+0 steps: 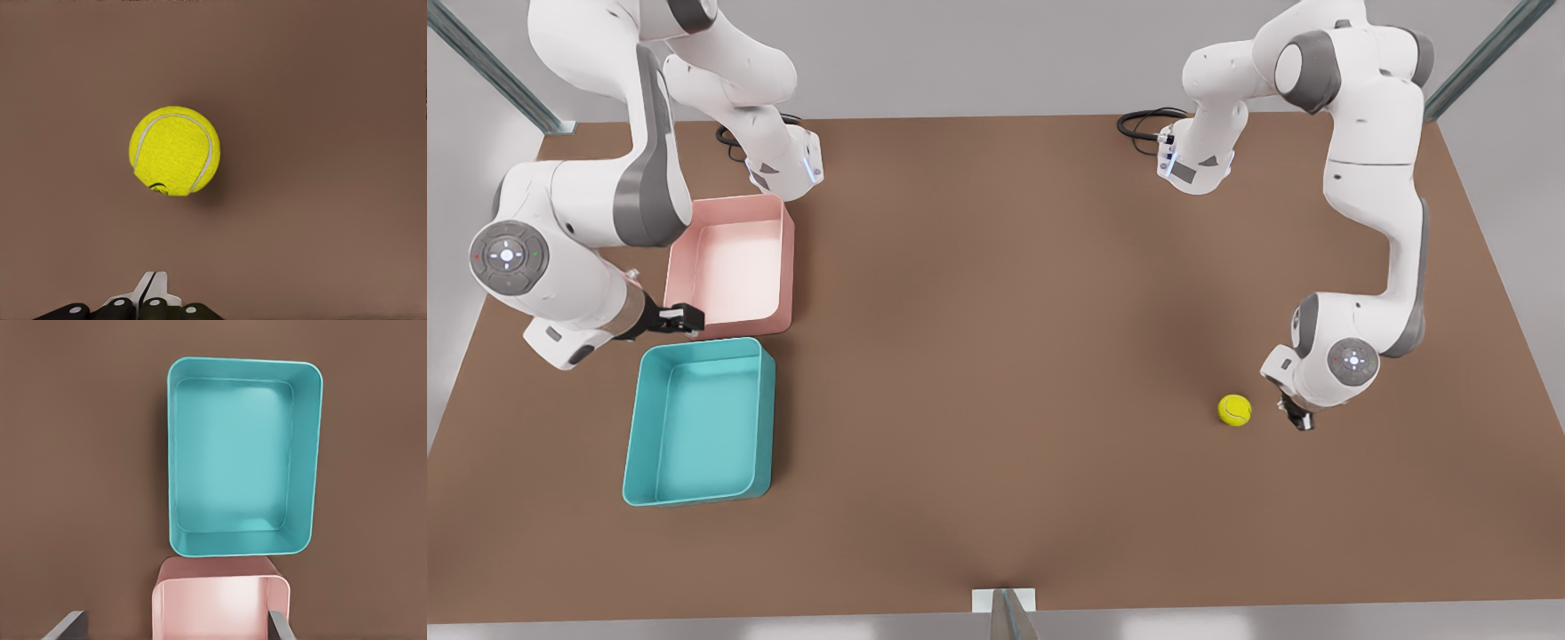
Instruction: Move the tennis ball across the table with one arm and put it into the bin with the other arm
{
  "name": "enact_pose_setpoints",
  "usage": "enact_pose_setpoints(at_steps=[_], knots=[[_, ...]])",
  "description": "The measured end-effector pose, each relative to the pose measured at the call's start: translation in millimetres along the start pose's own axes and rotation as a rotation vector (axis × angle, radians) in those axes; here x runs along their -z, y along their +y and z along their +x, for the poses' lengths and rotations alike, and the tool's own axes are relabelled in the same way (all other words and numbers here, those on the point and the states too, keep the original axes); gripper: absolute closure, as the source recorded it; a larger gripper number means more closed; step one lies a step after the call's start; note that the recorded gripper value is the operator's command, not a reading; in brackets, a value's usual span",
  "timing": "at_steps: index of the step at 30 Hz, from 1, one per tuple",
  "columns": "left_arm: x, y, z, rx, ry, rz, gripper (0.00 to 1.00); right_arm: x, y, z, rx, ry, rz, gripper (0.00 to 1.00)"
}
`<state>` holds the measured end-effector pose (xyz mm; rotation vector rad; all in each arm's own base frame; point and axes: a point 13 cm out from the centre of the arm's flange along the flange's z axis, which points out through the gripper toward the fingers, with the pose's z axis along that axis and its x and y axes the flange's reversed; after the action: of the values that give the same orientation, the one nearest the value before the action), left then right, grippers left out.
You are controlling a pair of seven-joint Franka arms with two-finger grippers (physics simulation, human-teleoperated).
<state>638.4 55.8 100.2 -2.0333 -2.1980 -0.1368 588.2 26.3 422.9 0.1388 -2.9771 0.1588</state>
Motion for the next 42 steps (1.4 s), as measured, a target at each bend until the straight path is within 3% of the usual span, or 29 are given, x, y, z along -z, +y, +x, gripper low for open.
enact_pose_setpoints(at_steps=[16,19,22,25,28,29,30,32,35,42], knots=[[-36,-9,-20,-0.27,-0.007,0.034,0.79,-5,0,-2,-0.003,0.006,-0.001,0.0],[-38,-12,-59,-0.335,-0.004,0.034,0.79,-8,0,-3,-0.003,0.01,-0.001,0.0],[-22,-28,-161,-0.429,0.002,0.008,0.79,-8,0,-4,-0.003,0.01,-0.001,0.0],[22,-30,-191,-0.255,-0.101,-0.005,0.79,-8,0,-4,-0.004,0.009,-0.001,0.0],[61,-3,-166,-0.074,-0.158,-0.017,0.79,-8,-1,-4,-0.005,0.008,-0.002,0.0],[117,27,-145,0.008,-0.171,-0.068,0.26,-9,-1,-5,-0.004,0.009,-0.002,0.0],[185,39,-128,0.071,-0.165,-0.12,0.0,-13,1,-6,-0.002,0.014,-0.003,0.0],[303,18,-105,0.167,-0.134,-0.164,0.0,-31,13,-16,0.012,0.033,-0.012,0.0],[379,-18,-61,0.428,-0.16,-0.089,0.0,-63,80,-37,0.09,0.045,-0.007,0.0],[364,-63,-38,0.837,-0.116,0.191,0.0,-141,228,-79,0.144,0.003,-0.037,0.0]])
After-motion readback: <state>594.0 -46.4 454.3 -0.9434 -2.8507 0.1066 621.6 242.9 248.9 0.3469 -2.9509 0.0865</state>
